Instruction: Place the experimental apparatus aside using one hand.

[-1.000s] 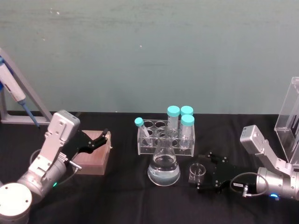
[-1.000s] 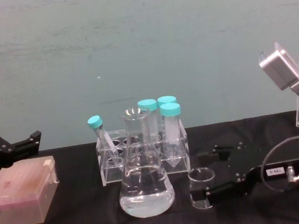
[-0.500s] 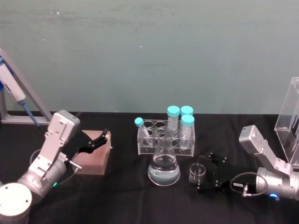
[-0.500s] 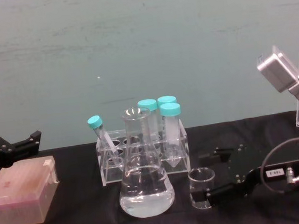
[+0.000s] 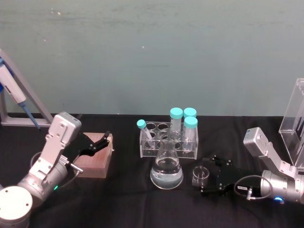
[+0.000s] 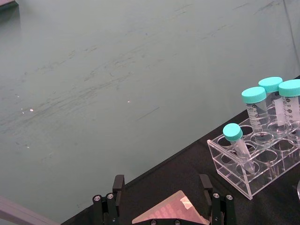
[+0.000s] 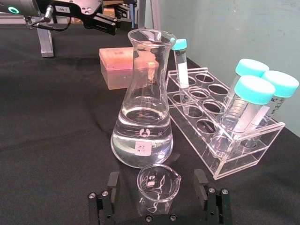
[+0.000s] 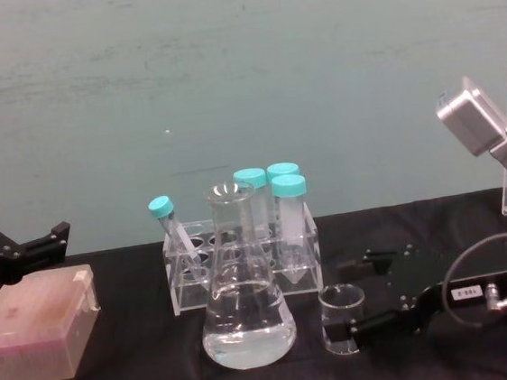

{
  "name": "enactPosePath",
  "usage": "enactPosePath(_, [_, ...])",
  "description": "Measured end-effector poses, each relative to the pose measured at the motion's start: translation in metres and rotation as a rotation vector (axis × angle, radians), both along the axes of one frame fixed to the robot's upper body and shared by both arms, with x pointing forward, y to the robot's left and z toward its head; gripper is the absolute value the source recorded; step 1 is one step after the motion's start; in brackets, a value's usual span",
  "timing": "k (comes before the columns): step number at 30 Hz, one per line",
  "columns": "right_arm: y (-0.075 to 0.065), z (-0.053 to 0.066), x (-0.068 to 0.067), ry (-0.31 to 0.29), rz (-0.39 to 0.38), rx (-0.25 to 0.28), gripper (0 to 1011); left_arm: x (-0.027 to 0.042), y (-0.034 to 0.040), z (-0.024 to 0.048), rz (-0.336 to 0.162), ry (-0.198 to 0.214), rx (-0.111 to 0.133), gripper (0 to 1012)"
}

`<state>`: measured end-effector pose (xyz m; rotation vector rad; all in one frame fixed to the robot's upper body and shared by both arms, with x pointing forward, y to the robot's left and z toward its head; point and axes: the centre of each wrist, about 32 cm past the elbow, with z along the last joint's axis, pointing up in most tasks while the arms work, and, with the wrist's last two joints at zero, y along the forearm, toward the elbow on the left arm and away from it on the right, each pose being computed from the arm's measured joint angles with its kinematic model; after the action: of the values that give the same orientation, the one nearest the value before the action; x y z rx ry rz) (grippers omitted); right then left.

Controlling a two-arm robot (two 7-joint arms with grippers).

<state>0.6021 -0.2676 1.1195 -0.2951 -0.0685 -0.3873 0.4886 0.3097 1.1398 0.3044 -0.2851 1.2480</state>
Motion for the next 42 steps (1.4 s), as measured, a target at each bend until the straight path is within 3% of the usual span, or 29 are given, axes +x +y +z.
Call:
enactPosePath(4, [-0.0002, 0.0, 0.0, 0.0, 0.001, 0.0, 995, 0.0, 0.0, 0.0, 0.0, 0.0, 0.0, 1000])
enactPosePath(9, [-0.0002, 0.0, -0.0001, 0.0, 0.001, 0.001, 905, 0.0, 0.0, 0.0, 0.0, 0.0, 0.0, 1000])
enactPosePath(21, [-0.0001, -0.0002, -0.0002, 0.0, 0.003, 0.001, 531, 0.0, 0.0, 0.0, 0.0, 0.0, 0.0, 1000])
enactPosePath(42, [-0.0014, 0.0002, -0.0001, -0.003, 0.001, 0.009, 520, 0.0, 0.0, 0.0, 0.0, 0.0, 0.0, 1000])
